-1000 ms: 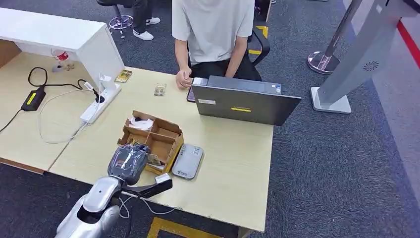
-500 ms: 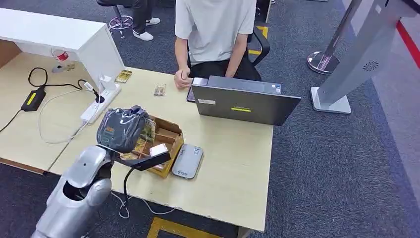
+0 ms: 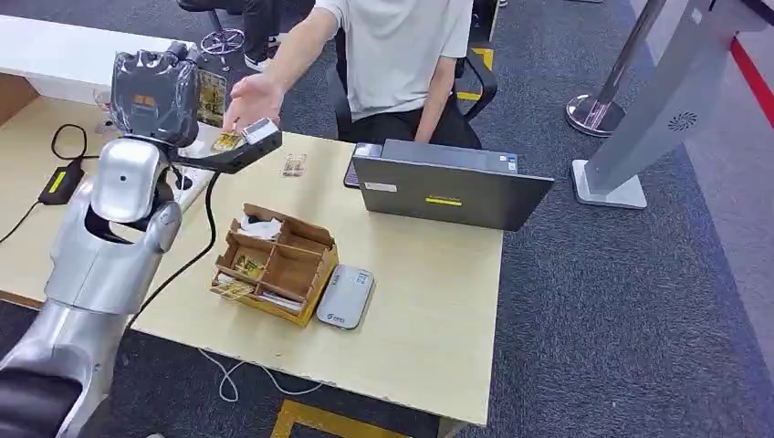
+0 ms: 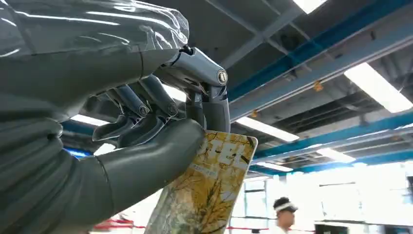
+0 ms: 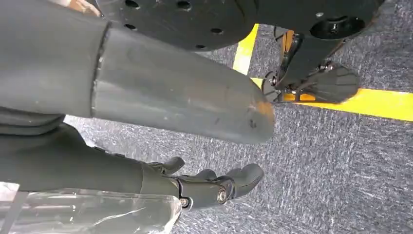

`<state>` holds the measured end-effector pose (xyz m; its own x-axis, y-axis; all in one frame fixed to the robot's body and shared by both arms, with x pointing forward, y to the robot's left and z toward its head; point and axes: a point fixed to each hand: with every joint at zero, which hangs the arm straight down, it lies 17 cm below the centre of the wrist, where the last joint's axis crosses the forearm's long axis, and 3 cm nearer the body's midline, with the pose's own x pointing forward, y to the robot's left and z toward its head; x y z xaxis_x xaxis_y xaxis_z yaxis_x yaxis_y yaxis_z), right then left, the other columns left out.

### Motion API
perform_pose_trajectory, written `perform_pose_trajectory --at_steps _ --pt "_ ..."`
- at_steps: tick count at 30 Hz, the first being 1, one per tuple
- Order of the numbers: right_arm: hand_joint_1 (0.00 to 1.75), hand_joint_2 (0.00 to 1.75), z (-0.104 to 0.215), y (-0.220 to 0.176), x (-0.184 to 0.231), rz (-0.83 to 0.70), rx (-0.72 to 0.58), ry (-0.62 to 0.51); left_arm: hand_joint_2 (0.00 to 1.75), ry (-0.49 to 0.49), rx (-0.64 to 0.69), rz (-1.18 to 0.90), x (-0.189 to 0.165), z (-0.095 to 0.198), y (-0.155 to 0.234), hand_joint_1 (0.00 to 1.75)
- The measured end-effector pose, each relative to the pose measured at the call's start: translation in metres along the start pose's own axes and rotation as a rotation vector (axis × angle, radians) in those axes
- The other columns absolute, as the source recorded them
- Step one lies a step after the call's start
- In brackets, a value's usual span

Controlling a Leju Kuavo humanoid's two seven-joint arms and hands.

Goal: Pass the card to the sensor for recognition and then transmit it.

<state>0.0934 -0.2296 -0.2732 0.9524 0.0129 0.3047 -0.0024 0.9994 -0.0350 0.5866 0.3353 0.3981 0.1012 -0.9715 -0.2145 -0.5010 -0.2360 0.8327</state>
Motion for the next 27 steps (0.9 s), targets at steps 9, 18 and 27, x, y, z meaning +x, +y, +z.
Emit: perform_pose_trajectory --at_steps 9,18,27 --pt "0.0 0.0 0.0 0.0 -0.002 0.011 0.001 0.014 1.75 0.055 -0.119 -0.057 -0.027 -0.014 -0.045 0.0" --pt "0.0 0.0 0.0 0.0 -0.002 0.017 0.002 0.011 1.75 0.057 -0.152 -0.019 -0.025 -0.009 -0.06 0.0" --pt "0.0 0.0 0.0 -0.003 -0.001 -0.031 -0.014 0.006 1.75 -0.034 -0.131 0.35 0.002 0.024 -0.054 0.0"
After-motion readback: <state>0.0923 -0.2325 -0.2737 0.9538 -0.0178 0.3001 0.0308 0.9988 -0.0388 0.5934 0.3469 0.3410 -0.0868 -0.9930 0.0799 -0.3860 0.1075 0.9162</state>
